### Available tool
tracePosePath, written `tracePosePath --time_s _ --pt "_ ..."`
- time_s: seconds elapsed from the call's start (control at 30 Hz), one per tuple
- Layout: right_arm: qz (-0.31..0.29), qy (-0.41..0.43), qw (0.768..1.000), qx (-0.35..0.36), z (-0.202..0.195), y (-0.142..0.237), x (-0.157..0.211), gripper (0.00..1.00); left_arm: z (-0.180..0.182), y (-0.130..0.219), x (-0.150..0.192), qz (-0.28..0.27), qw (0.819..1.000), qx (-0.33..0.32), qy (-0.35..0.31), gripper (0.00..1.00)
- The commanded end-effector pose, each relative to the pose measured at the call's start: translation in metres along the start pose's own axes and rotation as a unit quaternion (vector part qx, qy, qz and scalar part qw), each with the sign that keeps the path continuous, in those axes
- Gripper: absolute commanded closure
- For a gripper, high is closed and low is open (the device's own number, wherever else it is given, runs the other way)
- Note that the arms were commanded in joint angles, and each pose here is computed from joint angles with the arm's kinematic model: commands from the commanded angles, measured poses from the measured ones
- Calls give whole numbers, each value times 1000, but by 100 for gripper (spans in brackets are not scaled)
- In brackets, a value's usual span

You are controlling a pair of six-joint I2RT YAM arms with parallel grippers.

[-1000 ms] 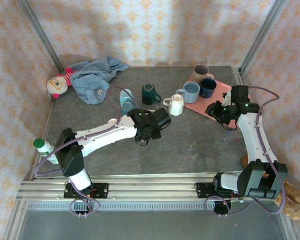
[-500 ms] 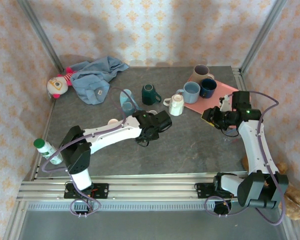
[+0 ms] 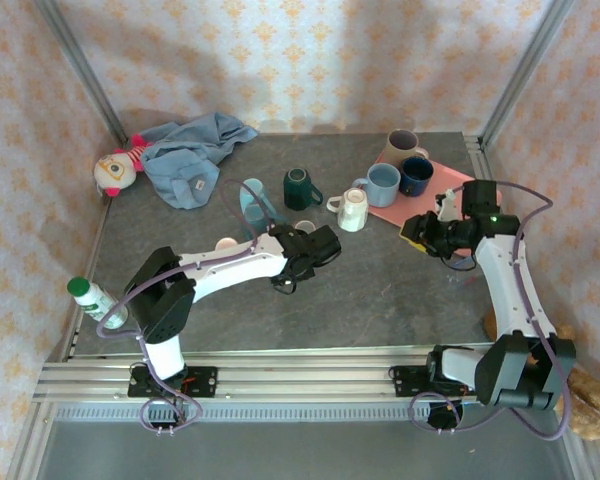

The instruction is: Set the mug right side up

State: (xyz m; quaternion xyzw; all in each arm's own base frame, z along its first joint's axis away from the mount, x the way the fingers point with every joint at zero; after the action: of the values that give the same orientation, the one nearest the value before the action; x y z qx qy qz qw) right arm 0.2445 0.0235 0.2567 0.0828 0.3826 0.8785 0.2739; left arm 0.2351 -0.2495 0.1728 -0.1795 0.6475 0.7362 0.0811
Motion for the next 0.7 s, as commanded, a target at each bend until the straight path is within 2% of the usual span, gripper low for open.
tracePosePath --time_s 0.0,0.07,0.37,0.67 --pt "-8 25 999 -20 13 6 -5 62 5 -7 -3 -30 999 -27 12 61" --pt "-8 25 999 -23 14 7 -6 62 7 -7 -4 -36 999 -30 12 64" --pt "-10 18 999 -31 18 10 -4 62 9 -19 -3 -29 999 -42 7 65" --pt "-12 13 999 -33 18 11 -3 63 10 -26 -5 -44 998 -38 11 69"
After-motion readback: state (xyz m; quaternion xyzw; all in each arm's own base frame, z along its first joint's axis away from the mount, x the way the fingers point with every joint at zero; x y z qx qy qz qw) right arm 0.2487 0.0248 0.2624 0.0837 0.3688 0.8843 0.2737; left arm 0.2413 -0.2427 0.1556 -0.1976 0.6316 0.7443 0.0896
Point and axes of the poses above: each hand's point on the last joint's axis, 136 mm out from that joint toward the fingers, its own y axis back along the fingers, its own z axis along the line the jaws close on, x = y × z, the point moved 9 cm from there along y, back along the fingers, and after that the axes turned 13 degrees about -y, right-handed, at the moved point
